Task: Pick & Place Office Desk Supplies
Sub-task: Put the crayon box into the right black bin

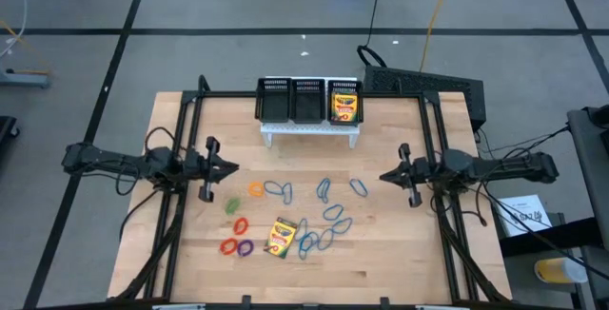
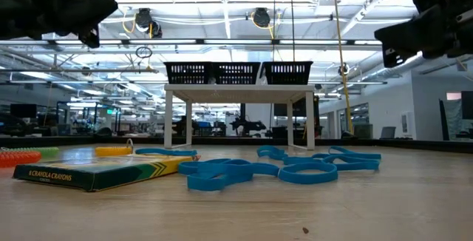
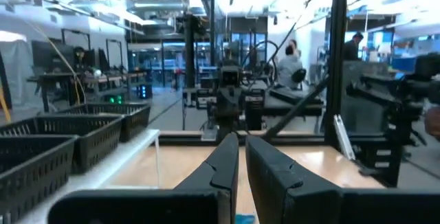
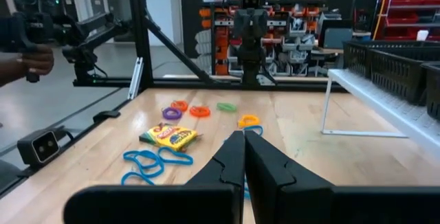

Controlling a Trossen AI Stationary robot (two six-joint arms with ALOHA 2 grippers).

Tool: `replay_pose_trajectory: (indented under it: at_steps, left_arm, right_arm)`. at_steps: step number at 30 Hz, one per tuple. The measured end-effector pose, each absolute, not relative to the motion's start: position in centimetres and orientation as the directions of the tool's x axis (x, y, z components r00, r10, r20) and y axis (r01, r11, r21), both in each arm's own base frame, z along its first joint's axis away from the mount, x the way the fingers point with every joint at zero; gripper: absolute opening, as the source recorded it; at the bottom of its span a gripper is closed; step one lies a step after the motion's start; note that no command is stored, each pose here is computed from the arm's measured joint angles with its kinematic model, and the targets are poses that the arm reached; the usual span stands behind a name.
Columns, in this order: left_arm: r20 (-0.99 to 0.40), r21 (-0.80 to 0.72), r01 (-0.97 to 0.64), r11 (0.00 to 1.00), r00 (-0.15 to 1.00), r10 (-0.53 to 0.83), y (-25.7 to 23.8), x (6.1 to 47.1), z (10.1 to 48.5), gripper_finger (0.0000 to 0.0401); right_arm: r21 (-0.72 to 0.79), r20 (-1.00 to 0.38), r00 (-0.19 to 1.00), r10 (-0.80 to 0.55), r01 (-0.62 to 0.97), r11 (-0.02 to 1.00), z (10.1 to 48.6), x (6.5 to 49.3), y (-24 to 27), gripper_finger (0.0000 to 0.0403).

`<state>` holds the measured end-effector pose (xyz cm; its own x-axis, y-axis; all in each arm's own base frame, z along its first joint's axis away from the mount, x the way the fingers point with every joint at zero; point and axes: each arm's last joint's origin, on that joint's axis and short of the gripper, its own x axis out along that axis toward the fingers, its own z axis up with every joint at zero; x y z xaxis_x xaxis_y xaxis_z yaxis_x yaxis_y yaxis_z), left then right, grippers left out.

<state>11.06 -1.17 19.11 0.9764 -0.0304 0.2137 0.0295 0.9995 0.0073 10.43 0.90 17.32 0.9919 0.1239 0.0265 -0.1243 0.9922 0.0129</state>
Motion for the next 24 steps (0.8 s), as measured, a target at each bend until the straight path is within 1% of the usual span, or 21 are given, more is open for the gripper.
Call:
replay_pose_trajectory:
  at_steps: [3, 5, 9, 12, 14, 16, 19, 22, 24]
  left_arm:
    - [0.198, -0.147, 0.058, 0.987, 0.980, -0.028, -1.2, 11.1, 19.0, 0.0037]
    - [0.175, -0.232, 0.048, 0.971, 0.985, -0.007, -1.1, 11.3, 18.7, 0.0037]
    - [0.133, -0.328, -0.024, 0.944, 0.989, 0.071, -1.0, 11.7, 18.3, 0.0037]
    - [0.113, -0.429, -0.073, 0.900, 0.984, 0.134, -0.8, 11.8, 18.2, 0.0037]
    - [0.101, -0.475, -0.086, 0.876, 0.983, 0.151, -0.8, 11.9, 18.0, 0.0038]
    - [0.090, -0.523, -0.072, 0.849, 0.986, 0.139, -0.8, 12.1, 17.9, 0.0042]
    - [0.072, -0.615, -0.059, 0.786, 0.989, 0.130, -0.9, 12.4, 17.7, 0.0067]
    - [0.068, -0.687, -0.049, 0.725, 0.989, 0.131, -0.9, 12.7, 17.6, 0.0106]
    - [0.041, -0.705, -0.063, 0.707, 0.991, 0.129, -1.0, 13.0, 17.3, 0.0136]
  right_arm:
    - [0.015, 0.043, 0.992, 0.122, -0.122, 0.992, 17.5, 10.3, 0.9, 0.0000]
    - [0.022, 0.045, 0.992, 0.121, -0.122, 0.992, 17.5, 10.3, 0.9, 0.0000]
    - [0.023, 0.044, 0.992, 0.120, -0.121, 0.992, 17.5, 10.3, 0.9, 0.0000]
    - [0.028, 0.043, 0.992, 0.120, -0.121, 0.992, 17.5, 10.3, 0.9, 0.0000]
    - [0.036, 0.040, 0.992, 0.120, -0.122, 0.992, 17.4, 10.3, 0.9, 0.0000]
    - [0.038, 0.039, 0.992, 0.120, -0.121, 0.992, 17.4, 10.3, 0.9, 0.0000]
    - [0.038, 0.039, 0.992, 0.119, -0.120, 0.992, 17.4, 10.3, 0.9, 0.0000]
    - [0.038, 0.039, 0.992, 0.119, -0.120, 0.992, 17.4, 10.3, 0.9, 0.0000]
    - [0.038, 0.039, 0.992, 0.117, -0.118, 0.992, 17.4, 10.3, 0.9, 0.0000]
